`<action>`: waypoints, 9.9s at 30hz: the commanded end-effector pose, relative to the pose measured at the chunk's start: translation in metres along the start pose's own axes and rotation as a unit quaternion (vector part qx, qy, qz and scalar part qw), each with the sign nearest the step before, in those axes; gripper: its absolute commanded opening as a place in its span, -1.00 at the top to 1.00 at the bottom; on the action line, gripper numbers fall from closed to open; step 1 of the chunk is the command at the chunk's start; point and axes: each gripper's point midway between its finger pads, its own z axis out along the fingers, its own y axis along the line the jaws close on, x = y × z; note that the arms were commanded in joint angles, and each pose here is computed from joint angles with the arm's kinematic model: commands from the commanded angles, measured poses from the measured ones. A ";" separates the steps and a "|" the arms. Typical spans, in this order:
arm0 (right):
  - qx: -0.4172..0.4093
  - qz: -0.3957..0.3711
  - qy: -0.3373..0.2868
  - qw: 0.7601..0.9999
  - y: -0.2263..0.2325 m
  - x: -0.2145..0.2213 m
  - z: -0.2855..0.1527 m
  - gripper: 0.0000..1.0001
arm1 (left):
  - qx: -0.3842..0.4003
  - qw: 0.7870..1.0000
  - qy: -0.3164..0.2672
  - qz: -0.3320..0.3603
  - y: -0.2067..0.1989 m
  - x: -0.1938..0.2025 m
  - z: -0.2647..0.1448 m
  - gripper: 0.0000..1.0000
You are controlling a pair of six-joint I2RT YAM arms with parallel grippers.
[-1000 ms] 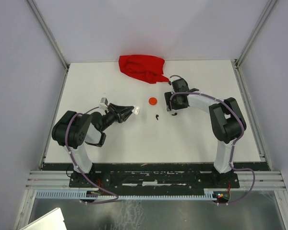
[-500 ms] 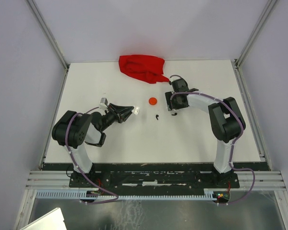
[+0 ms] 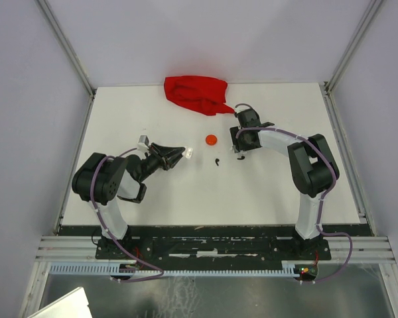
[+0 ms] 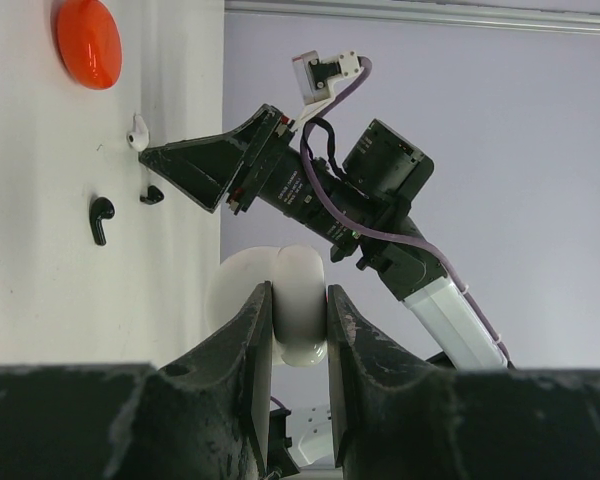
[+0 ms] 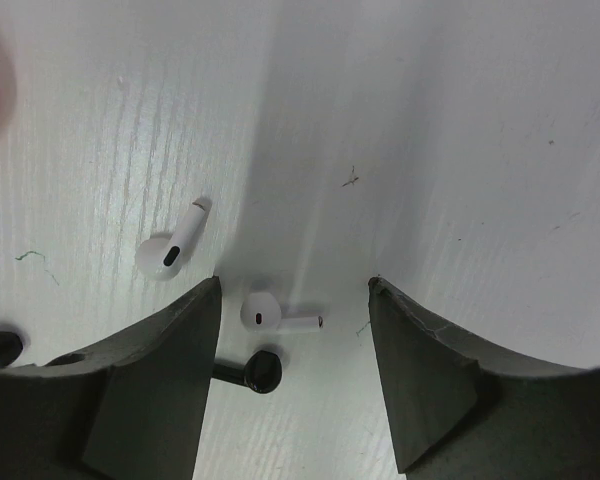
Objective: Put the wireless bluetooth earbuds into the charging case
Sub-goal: Pick up the earbud from the center of the board, then place the earbud in the charging case.
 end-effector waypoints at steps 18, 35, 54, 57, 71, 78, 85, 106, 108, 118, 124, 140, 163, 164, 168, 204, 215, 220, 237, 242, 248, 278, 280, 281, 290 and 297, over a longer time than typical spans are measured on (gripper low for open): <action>0.038 -0.011 0.022 0.999 -0.013 0.008 -0.019 -0.36 | 0.051 0.998 0.010 0.038 -0.021 0.004 -0.004 0.94; 0.074 0.002 0.015 0.997 -0.023 -0.001 -0.006 -0.36 | 0.050 0.998 0.009 0.035 -0.018 0.003 -0.003 0.94; 0.084 0.035 0.027 0.996 -0.038 -0.005 0.001 -0.36 | 0.049 0.998 0.009 0.033 -0.016 0.002 -0.003 0.94; 0.083 0.036 0.026 0.996 -0.038 -0.005 0.001 -0.37 | 0.049 0.998 0.009 0.032 -0.016 0.002 -0.003 0.94; 0.050 0.039 0.002 0.998 -0.029 -0.019 -0.007 -0.35 | 0.049 0.998 0.008 0.033 -0.016 0.002 -0.003 0.94; 0.027 0.029 0.012 0.999 -0.020 -0.016 -0.008 -0.31 | 0.049 0.998 0.009 0.034 -0.016 0.002 -0.003 0.94; 0.023 0.021 0.030 0.999 -0.017 -0.008 -0.008 -0.22 | 0.050 0.998 0.009 0.033 -0.017 0.002 -0.003 0.94; 0.018 0.011 0.059 0.998 -0.014 0.001 0.002 0.20 | 0.052 0.998 0.010 0.033 -0.018 0.001 -0.002 0.94; 0.017 0.011 0.061 0.998 -0.014 0.002 0.002 0.22 | 0.052 0.998 0.010 0.032 -0.018 0.001 -0.002 0.94; 0.013 0.016 0.076 0.997 -0.013 0.010 0.002 0.31 | 0.052 0.998 0.010 0.033 -0.018 0.001 -0.003 0.94; 0.011 0.021 0.085 0.996 -0.011 0.015 0.004 0.31 | 0.052 0.998 0.010 0.033 -0.018 0.001 -0.003 0.94; -0.017 0.033 -0.021 0.999 -0.004 -0.035 -0.025 0.91 | 0.052 0.998 0.009 0.034 -0.019 0.001 -0.003 0.94; -0.382 -0.044 -0.397 0.833 0.162 -0.093 -0.229 0.91 | 0.077 0.997 0.027 -0.017 -0.037 0.015 0.020 0.94; -0.389 -0.048 -0.401 0.828 0.167 -0.091 -0.232 0.91 | 0.079 0.996 0.029 -0.020 -0.039 0.015 0.021 0.94; -0.412 -0.064 -0.413 0.810 0.182 -0.084 -0.237 0.90 | 0.093 0.994 0.036 -0.032 -0.048 0.016 0.024 0.94; -0.408 -0.073 -0.402 0.816 0.198 -0.067 -0.203 0.92 | 0.132 0.990 0.052 -0.006 -0.081 0.034 0.013 0.94; -0.406 -0.074 -0.399 0.819 0.199 -0.066 -0.196 0.93 | 0.136 0.989 0.053 -0.003 -0.084 0.034 0.012 0.94; -0.404 -0.075 -0.399 0.820 0.198 -0.065 -0.196 0.93 | 0.138 0.989 0.050 -0.003 -0.085 0.034 0.012 0.94; -0.401 -0.072 -0.395 0.823 0.192 -0.059 -0.205 0.40 | 0.143 0.989 0.042 0.002 -0.088 0.029 0.016 0.94; -0.394 -0.073 -0.405 0.821 0.185 -0.061 -0.221 0.20 | 0.131 0.991 0.038 0.004 -0.077 0.026 0.020 0.94; -0.347 -0.050 -0.434 0.830 0.161 -0.070 -0.238 -0.13 | 0.124 0.991 0.040 0.009 -0.070 0.025 0.023 0.94; -0.179 -0.032 -0.241 0.953 0.130 -0.067 -0.163 -0.18 | 0.028 0.993 0.055 0.104 -0.033 0.037 0.026 0.94; -0.179 -0.034 -0.237 0.954 0.131 -0.065 -0.161 -0.18 | 0.022 0.993 0.053 0.105 -0.031 0.036 0.027 0.94; -0.180 -0.036 -0.236 0.954 0.132 -0.064 -0.161 -0.18 | 0.019 0.993 0.053 0.107 -0.030 0.036 0.028 0.94; -0.192 -0.045 -0.232 0.952 0.143 -0.063 -0.160 -0.18 | 0.010 0.993 0.054 0.108 -0.025 0.036 0.033 0.94; -0.202 -0.056 -0.223 0.952 0.156 -0.059 -0.156 -0.18 | 0.012 0.992 0.057 0.108 -0.026 0.037 0.036 0.94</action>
